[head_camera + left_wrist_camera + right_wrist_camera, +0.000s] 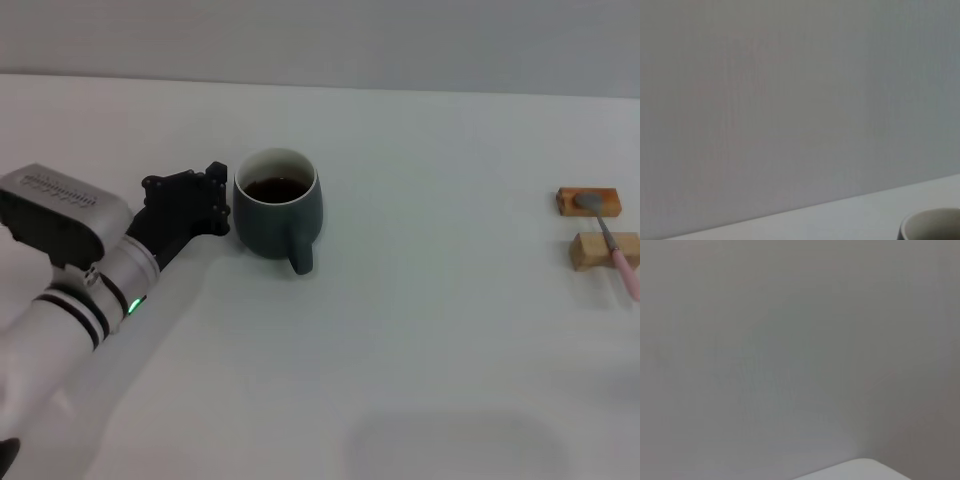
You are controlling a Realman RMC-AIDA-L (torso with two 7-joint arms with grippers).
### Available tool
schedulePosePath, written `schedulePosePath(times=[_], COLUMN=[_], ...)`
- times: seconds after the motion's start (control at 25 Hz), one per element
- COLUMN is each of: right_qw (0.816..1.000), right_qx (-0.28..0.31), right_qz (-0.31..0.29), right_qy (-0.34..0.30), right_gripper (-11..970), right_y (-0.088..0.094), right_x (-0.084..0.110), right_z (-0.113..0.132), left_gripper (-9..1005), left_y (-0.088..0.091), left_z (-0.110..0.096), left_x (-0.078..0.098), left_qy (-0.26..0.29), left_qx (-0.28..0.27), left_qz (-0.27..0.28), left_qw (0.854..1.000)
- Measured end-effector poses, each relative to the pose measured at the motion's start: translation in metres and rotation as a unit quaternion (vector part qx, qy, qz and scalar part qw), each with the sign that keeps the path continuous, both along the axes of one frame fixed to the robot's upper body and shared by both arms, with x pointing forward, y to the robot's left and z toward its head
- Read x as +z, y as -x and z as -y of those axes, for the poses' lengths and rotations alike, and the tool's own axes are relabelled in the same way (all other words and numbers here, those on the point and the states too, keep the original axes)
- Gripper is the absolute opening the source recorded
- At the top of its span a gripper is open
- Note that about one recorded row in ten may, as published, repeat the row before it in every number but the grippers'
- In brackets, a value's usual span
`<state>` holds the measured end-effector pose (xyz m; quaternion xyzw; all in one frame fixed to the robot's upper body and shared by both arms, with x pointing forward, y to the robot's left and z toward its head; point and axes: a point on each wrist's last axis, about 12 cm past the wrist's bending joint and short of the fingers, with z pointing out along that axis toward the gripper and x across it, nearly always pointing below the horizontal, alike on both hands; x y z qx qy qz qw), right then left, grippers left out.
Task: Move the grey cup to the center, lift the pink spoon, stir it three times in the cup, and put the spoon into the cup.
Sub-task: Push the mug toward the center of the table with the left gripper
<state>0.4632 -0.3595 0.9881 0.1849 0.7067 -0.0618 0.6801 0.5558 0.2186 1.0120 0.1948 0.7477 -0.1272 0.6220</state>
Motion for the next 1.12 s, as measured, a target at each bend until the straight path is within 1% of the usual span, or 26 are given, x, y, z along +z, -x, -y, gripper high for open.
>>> schedulePosePath(times=[0.4, 0.56, 0.76, 0.8, 0.92, 1.12], right_qw=[1.0, 1.0, 1.0, 1.0, 1.0, 1.0], right_qx=[0.003, 0.004, 0.008, 0.009, 0.011, 0.012], right_qz=[0.0, 0.0, -0.003, -0.004, -0.006, -0.006], right_qy=[-0.005, -0.005, -0.005, -0.005, -0.005, -0.005], right_gripper=[574, 573, 573, 573, 572, 573], right_y=[0.0, 0.0, -0.001, -0.002, -0.003, -0.005], right_x=[-0.001, -0.001, -0.001, -0.001, -0.001, -0.001], right_z=[-0.003, -0.004, -0.005, -0.005, -0.005, -0.006], left_gripper=[52, 53, 55, 56, 57, 59], left_y=[-0.013, -0.016, -0.016, -0.015, -0.013, -0.011], left_z=[0.009, 0.011, 0.012, 0.013, 0.015, 0.016], left_x=[0.006, 0.007, 0.007, 0.006, 0.006, 0.005], left_qy=[-0.013, -0.017, -0.022, -0.03, -0.034, -0.031], left_qx=[-0.012, -0.015, -0.019, -0.03, -0.039, -0.043], left_qz=[-0.002, -0.003, -0.004, -0.003, -0.002, -0.001], left_qw=[1.0, 1.0, 1.0, 0.999, 0.999, 0.999])
